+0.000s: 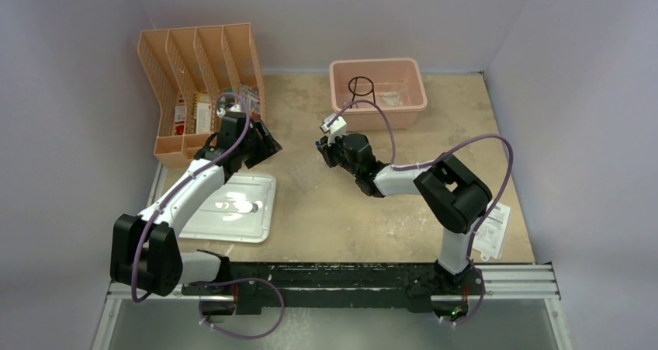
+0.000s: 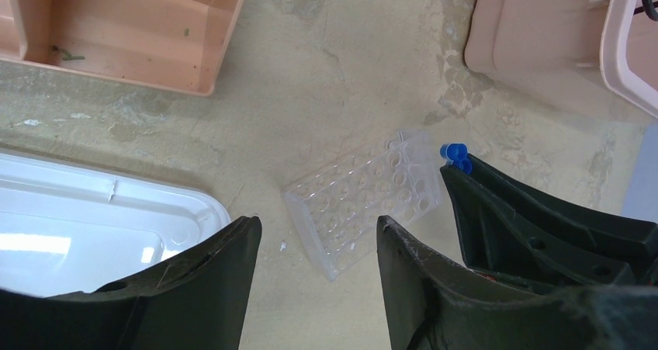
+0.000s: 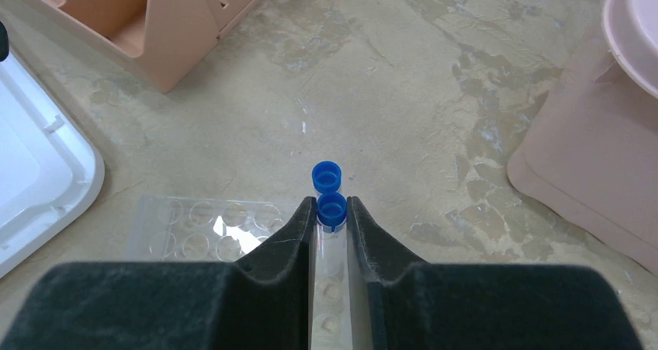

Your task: Organize the chemistry lab equipment

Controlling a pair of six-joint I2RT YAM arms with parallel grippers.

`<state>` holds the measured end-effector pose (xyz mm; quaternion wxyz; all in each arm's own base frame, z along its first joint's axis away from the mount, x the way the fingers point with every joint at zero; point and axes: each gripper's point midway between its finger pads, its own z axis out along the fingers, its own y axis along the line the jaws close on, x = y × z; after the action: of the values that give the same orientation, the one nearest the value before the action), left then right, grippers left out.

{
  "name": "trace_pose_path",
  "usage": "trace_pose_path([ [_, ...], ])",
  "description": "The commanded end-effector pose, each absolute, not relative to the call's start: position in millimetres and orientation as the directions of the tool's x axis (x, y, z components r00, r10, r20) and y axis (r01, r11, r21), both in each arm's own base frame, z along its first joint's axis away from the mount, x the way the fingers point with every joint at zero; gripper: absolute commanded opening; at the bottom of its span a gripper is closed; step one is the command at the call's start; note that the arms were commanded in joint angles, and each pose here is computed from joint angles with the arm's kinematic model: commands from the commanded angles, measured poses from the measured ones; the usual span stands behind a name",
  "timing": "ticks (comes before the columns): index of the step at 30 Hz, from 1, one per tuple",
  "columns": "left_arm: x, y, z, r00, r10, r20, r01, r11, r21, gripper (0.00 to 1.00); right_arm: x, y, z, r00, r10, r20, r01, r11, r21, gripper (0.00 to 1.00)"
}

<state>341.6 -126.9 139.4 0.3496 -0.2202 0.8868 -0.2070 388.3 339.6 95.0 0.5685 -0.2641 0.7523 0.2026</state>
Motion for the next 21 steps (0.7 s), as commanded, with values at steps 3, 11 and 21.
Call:
trace_pose_path([
  [3,349,-122,148,-0.628,-0.541,-0.559,-0.234,0.817,-0.528,0.56,389,337,107,-0.197,-0.114,-0.974,-0.597,0.802,0.027,0.19],
  [11,344,-122,156,-0.618,-0.546,-0.566,-0.227,0.813,-0.536,0.56,393,328,118,-0.242,-0.087,-0.966,-0.530,0.846,0.057,0.23],
  [21,339,-117,162,-0.596,-0.558,-0.578,-0.233,0.809,-0.540,0.56,387,327,124,-0.265,-0.053,-0.963,-0.530,0.842,0.099,0.41],
])
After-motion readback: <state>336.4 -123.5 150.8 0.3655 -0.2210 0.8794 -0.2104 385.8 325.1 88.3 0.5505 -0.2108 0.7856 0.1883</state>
